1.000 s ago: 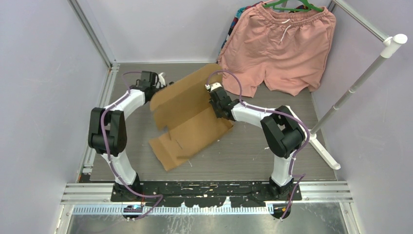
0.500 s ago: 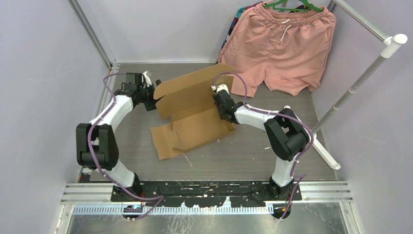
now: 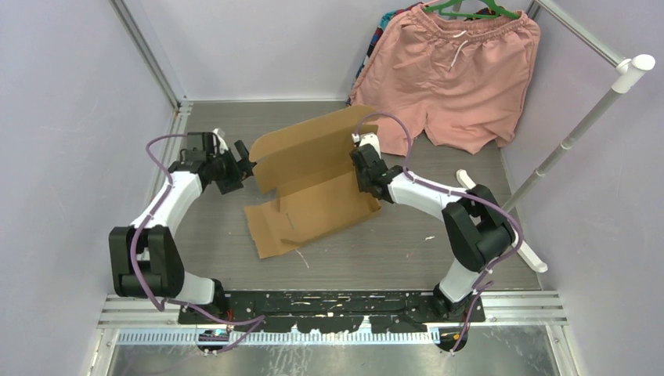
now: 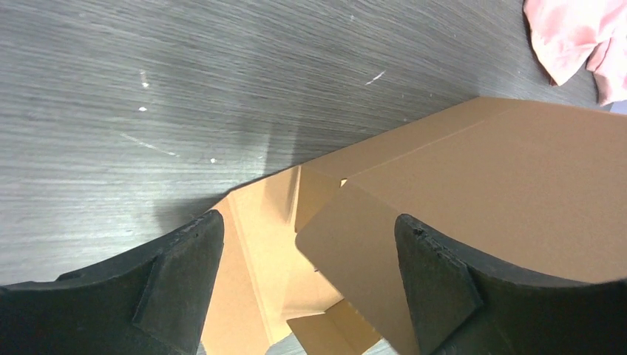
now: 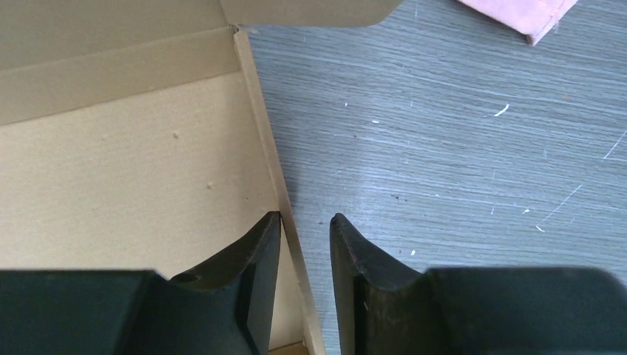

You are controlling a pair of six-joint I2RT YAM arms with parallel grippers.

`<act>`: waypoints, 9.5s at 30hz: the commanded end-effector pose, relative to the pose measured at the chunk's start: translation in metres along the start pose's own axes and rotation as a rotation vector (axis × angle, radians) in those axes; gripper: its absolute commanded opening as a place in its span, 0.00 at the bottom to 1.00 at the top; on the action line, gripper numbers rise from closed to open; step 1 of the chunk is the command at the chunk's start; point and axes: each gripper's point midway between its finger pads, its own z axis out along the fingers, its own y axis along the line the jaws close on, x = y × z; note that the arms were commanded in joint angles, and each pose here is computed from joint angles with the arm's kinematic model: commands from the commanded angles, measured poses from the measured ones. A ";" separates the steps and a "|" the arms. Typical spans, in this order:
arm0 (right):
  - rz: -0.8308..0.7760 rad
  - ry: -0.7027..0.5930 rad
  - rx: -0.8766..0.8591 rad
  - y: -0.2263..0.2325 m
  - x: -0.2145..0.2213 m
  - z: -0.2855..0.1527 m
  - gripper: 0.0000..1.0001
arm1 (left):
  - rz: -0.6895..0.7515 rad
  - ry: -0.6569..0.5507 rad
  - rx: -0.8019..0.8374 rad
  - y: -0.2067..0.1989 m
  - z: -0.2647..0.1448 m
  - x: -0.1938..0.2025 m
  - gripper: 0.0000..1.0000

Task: Fold the paper box

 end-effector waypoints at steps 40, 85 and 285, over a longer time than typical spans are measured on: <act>0.089 -0.031 -0.083 -0.009 -0.027 -0.032 0.76 | -0.196 -0.185 -0.007 0.032 -0.071 0.062 0.97; 0.066 0.067 -0.072 0.003 -0.008 0.001 0.43 | -0.407 -0.074 -0.228 0.100 -0.053 0.138 0.18; -0.021 0.151 -0.035 0.034 0.016 0.005 0.38 | -0.266 -0.257 0.231 -0.032 -0.012 0.082 0.64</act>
